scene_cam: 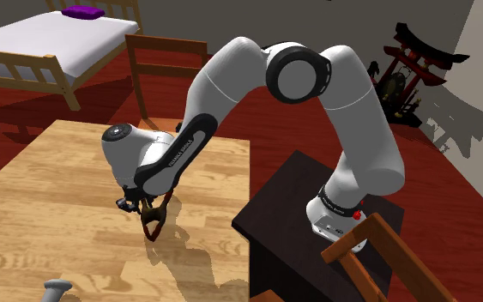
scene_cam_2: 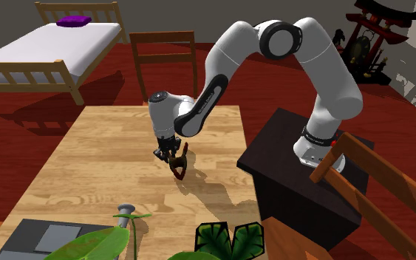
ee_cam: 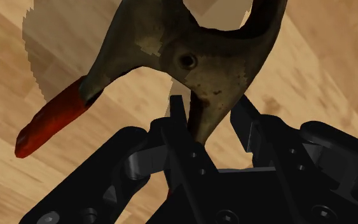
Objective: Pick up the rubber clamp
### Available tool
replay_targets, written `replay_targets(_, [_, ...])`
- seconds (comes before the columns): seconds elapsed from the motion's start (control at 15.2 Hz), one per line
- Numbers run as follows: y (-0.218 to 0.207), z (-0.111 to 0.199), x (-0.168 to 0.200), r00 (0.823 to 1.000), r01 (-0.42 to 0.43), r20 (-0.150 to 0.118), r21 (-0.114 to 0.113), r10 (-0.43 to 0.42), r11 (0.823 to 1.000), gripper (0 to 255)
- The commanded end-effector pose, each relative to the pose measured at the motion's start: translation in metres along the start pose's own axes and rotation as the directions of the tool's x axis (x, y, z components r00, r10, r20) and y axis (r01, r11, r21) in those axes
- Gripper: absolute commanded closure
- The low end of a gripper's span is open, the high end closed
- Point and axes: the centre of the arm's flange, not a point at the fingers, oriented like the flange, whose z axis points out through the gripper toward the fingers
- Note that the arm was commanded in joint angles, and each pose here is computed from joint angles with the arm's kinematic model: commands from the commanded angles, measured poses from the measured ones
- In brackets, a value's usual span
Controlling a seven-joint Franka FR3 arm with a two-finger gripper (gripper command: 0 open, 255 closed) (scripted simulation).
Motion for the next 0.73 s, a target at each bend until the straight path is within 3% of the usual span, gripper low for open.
replay_targets(0.0, [0.000, 0.000, 0.000, 1.000, 0.000, 0.000, 0.000, 0.000, 1.000, 255])
replay_targets(0.33, [0.000, 0.001, 0.000, 1.000, 0.000, 0.000, 0.000, 0.000, 1.000, 255])
replay_targets(0.66, [-0.001, -0.026, 0.000, 1.000, 0.000, 0.000, 0.000, 0.000, 1.000, 255])
